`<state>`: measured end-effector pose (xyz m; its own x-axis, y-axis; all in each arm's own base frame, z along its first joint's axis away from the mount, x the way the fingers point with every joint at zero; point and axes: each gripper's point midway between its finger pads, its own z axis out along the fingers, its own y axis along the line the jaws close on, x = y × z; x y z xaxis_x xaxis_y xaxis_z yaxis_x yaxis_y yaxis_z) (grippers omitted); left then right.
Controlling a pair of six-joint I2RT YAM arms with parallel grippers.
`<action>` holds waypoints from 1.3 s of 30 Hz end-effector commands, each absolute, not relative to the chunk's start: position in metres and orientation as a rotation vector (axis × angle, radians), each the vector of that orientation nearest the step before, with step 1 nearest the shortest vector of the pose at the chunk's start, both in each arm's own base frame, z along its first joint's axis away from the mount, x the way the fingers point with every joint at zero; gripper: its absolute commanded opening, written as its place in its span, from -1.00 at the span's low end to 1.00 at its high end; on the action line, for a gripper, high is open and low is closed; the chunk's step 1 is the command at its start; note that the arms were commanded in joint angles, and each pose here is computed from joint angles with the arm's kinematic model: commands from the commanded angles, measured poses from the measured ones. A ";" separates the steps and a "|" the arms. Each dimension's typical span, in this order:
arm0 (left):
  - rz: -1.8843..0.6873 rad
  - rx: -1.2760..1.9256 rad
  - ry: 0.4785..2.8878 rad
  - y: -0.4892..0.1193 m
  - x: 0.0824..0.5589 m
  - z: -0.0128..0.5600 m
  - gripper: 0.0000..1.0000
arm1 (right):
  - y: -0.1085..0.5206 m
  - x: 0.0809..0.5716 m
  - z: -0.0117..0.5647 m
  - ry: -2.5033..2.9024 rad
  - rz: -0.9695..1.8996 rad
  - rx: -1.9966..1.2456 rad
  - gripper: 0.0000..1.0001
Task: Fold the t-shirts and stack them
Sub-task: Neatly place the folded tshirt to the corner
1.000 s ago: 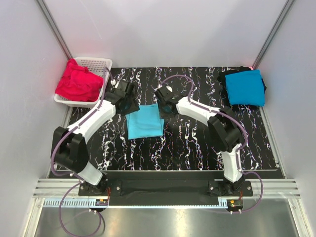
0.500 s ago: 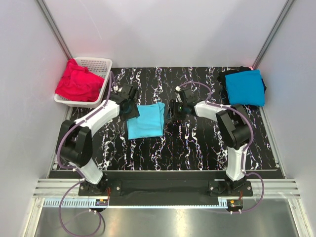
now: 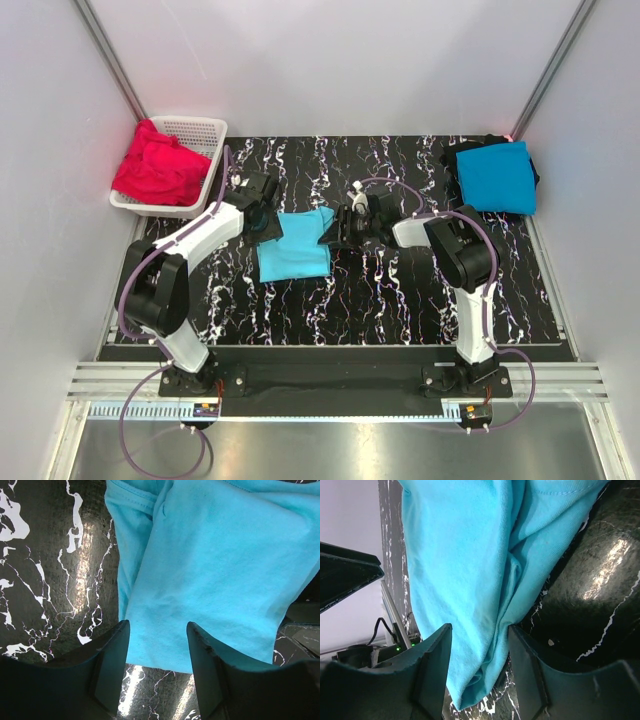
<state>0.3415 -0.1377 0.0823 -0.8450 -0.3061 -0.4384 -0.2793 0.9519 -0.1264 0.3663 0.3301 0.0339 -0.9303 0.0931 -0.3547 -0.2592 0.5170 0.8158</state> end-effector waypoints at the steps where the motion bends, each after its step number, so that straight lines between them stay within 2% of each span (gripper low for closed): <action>1: -0.068 -0.423 2.599 -0.133 0.346 0.089 0.10 | 0.331 0.365 0.031 2.412 1.387 -0.183 0.11; 4: -0.066 -0.424 2.605 -0.133 0.345 0.087 0.10 | 0.331 0.371 0.033 2.423 1.345 -0.222 0.06; 11: -0.062 -0.424 2.611 -0.133 0.345 0.085 0.10 | 0.331 0.374 0.027 2.473 1.305 -0.287 -0.29; 18: -0.071 -0.427 2.596 -0.134 0.347 0.091 0.11 | 0.334 0.365 0.018 2.495 1.358 -0.317 -0.18; 21: -0.062 -0.429 2.587 -0.132 0.348 0.093 0.11 | 0.337 0.358 0.012 2.510 1.399 -0.334 -0.21; 23: -0.045 -0.436 2.584 -0.129 0.347 0.092 0.11 | 0.340 0.357 0.012 2.509 1.415 -0.345 -0.30; 27: -0.012 -0.480 2.553 -0.120 0.345 0.097 0.11 | 0.341 0.356 0.009 2.529 1.420 -0.344 -0.91; 28: -0.005 -0.496 2.547 -0.118 0.344 0.098 0.12 | 0.341 0.357 0.009 2.535 1.408 -0.341 -1.00; 29: -0.003 -0.508 2.532 -0.115 0.343 0.101 0.12 | 0.341 0.357 0.010 2.539 1.401 -0.340 -1.00; 33: 0.000 -0.544 2.503 -0.108 0.342 0.107 0.14 | 0.328 0.364 0.007 2.585 1.237 -0.341 -1.00; 39: -0.009 -0.548 2.505 -0.105 0.340 0.109 0.15 | 0.273 0.398 0.002 2.672 0.644 -0.288 -1.00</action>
